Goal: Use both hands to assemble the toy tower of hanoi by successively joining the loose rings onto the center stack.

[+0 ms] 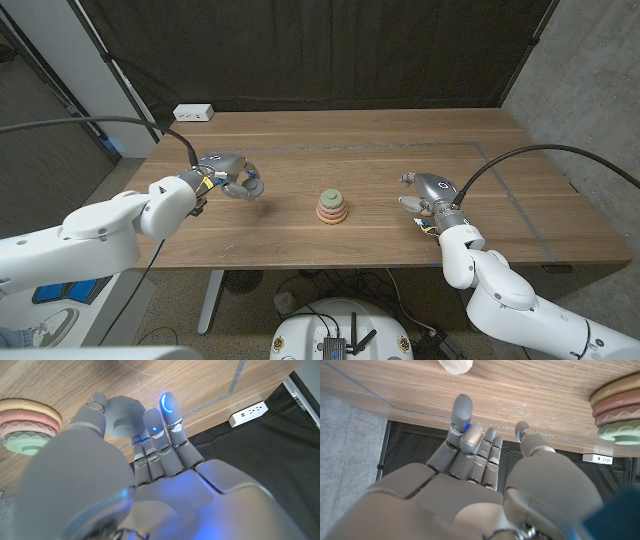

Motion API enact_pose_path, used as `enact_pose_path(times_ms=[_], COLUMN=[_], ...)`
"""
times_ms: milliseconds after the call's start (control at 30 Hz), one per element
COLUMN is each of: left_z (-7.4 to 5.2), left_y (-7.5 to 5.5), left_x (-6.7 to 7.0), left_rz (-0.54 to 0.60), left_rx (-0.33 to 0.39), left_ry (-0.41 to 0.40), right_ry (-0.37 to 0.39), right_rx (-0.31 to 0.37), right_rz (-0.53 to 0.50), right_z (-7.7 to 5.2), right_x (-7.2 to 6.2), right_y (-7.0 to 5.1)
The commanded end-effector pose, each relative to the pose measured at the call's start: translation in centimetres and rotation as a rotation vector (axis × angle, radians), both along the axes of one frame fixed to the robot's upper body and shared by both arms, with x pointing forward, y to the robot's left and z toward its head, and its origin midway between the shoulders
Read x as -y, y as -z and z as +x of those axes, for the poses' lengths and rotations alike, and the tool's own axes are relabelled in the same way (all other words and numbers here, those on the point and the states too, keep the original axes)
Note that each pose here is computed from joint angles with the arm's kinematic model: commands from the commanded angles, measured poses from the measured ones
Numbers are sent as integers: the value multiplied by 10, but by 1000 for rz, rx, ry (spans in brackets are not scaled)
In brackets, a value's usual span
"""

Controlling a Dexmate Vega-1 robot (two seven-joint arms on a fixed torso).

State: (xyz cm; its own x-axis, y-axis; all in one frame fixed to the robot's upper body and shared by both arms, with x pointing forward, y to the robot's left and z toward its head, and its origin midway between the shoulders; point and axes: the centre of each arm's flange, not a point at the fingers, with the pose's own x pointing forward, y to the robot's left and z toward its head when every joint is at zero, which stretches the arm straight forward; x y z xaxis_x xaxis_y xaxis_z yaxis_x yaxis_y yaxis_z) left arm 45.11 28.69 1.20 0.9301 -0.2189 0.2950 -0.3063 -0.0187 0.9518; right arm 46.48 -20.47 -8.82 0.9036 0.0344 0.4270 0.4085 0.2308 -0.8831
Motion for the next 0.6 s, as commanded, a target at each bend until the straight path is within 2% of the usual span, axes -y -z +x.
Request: enact_pose_path(times_ms=[33,600], left_z=[-4,2], left_y=[-14,-16], left_x=[3,11], left_rz=[5,21], left_rx=[5,15], left_ry=[32,110], right_ry=[9,25], right_rx=[-8,-1], right_rz=[3,17], right_z=[-1,-6], right_x=[1,2], right_y=[3,3])
